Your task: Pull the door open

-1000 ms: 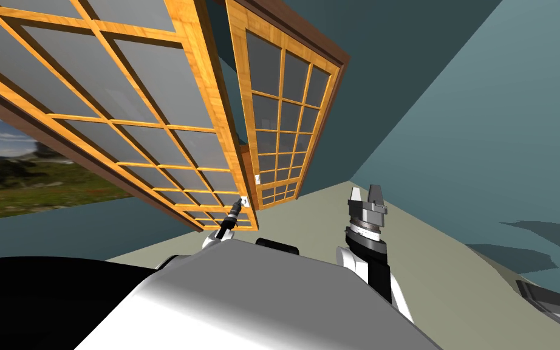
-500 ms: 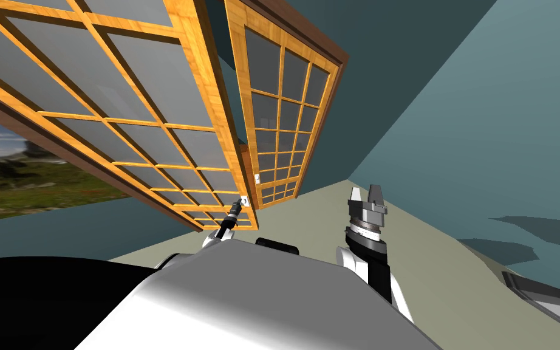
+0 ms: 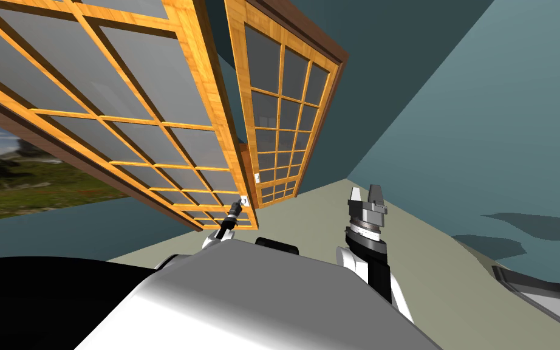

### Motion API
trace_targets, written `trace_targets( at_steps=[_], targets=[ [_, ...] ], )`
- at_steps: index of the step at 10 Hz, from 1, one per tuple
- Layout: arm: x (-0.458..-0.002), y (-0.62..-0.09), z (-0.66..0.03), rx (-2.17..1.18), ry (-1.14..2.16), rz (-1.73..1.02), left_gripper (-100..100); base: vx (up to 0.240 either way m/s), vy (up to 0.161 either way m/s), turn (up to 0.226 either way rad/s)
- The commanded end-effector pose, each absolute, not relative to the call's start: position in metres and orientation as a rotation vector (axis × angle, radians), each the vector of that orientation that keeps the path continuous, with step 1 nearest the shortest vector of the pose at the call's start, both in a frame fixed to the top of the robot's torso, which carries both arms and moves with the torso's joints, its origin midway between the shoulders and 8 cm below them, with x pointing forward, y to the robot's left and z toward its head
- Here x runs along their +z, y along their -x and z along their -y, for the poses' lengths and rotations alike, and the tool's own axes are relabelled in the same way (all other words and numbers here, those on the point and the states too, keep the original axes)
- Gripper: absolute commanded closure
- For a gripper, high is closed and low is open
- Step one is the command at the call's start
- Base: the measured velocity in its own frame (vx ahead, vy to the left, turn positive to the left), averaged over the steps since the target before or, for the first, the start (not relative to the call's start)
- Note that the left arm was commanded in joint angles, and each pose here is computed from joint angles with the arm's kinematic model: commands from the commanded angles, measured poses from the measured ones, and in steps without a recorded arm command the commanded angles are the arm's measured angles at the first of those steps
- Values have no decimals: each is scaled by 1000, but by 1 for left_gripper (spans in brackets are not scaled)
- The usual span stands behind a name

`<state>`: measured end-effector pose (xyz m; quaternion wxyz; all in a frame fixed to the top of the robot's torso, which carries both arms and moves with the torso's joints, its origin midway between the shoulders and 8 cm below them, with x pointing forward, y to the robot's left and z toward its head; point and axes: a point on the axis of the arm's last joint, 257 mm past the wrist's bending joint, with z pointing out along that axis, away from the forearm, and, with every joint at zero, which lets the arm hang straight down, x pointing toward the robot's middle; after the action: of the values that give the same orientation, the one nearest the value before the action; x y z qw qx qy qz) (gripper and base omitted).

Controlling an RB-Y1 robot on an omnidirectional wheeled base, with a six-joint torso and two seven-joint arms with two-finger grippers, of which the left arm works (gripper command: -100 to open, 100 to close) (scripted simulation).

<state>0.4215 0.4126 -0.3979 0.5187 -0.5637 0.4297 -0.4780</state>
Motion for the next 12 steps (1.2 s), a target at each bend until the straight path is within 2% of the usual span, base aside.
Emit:
trace_targets(
  at_steps=[1,3,4,12],
  targets=[
    [-396,-428,-399,-1213,1378,-1005,100,-28,9,-24],
    [-396,-429,-399,-1250,1412,-973,100,-21,2,-31],
    [-401,-423,-413,-1229,1443,-951,-100,-44,19,-25],
    [-399,-429,-407,-1411,1612,-722,-100,-69,1,-48]
  ],
)
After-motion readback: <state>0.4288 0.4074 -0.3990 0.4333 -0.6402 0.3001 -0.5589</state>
